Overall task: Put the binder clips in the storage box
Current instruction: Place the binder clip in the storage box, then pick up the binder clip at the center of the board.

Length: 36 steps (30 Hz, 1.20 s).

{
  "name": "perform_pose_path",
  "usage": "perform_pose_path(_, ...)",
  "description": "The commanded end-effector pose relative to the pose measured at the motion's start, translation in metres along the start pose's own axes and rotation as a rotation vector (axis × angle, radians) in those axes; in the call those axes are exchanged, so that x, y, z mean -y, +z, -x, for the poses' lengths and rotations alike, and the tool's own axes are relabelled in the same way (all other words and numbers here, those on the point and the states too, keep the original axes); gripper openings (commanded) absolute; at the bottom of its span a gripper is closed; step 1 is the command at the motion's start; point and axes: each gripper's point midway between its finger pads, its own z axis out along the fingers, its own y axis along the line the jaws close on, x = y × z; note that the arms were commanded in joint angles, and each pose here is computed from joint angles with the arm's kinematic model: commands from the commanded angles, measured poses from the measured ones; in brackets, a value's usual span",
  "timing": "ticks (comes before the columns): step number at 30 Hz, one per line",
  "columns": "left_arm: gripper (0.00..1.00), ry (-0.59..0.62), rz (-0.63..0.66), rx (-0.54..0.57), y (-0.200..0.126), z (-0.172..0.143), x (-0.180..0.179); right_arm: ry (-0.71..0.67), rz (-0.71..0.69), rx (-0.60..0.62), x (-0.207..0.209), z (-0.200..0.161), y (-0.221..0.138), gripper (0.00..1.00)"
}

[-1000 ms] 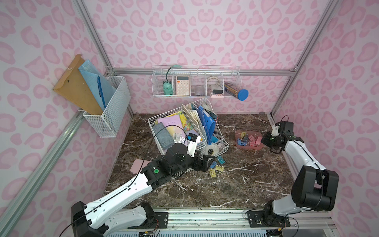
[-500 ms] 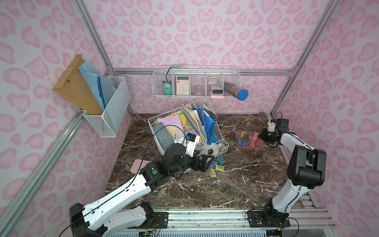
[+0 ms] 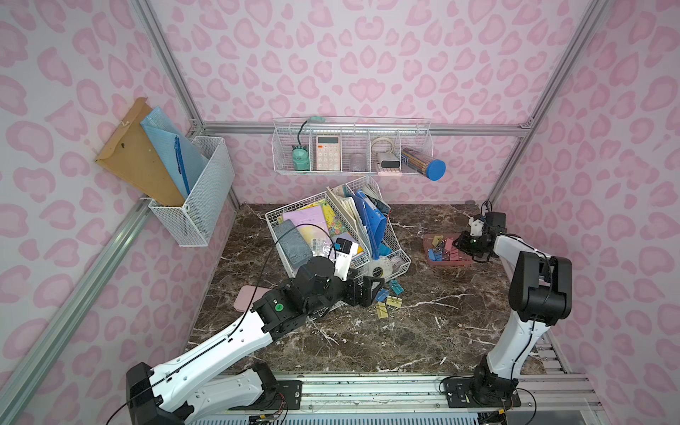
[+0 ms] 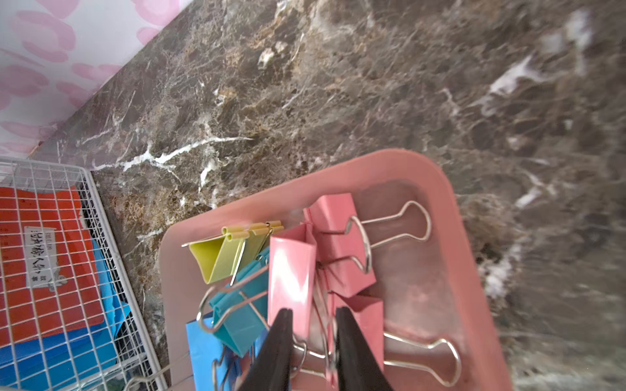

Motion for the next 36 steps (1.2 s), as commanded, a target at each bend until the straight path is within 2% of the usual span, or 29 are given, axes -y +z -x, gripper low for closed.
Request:
perform_pose_path(1, 0.99, -0.002, -0.003, 0.014, -0.002, 0.004, 0.002, -0.018, -0.065, 0.058, 0.001, 0.018, -0.018, 0.32)
perform_pose_path(5, 0.99, -0.004, -0.008, 0.016, -0.001, 0.006, 0.003, 0.002, -0.165, 0.120, 0.007, 0.035, -0.047, 0.34)
perform_pose_path(8, 0.99, -0.006, -0.013, 0.013, -0.001, 0.006, 0.004, 0.034, -0.158, 0.166, -0.008, 0.036, -0.076, 0.32)
perform_pose_path(10, 0.99, -0.006, -0.006, 0.013, -0.001, 0.006, 0.003, 0.034, -0.107, 0.195, -0.032, 0.021, -0.094, 0.32)
perform_pose_path(14, 0.99, -0.008, 0.023, 0.029, -0.003, 0.007, -0.003, 0.009, -0.006, 0.200, -0.091, -0.039, -0.114, 0.31)
perform_pose_path(19, 0.99, -0.011, 0.088, 0.050, -0.006, 0.010, -0.014, -0.026, 0.092, 0.051, -0.155, -0.133, -0.103, 0.28)
perform_pose_path(22, 0.99, -0.008, 0.109, 0.065, -0.010, 0.011, -0.018, -0.104, 0.081, -0.038, -0.182, -0.183, -0.092, 0.26)
perform_pose_path(23, 0.99, -0.010, 0.115, 0.070, -0.012, 0.011, -0.019, -0.168, 0.066, -0.050, -0.190, -0.194, -0.089, 0.26)
perform_pose_path(29, 0.99, -0.032, 0.137, 0.086, -0.018, 0.006, -0.027, -0.526, -0.036, -0.093, -0.219, -0.218, -0.064, 0.25)
perform_pose_path(36, 0.98, -0.041, 0.166, 0.103, -0.027, 0.005, -0.033, -0.624, -0.129, -0.160, -0.210, -0.231, -0.038, 0.23)
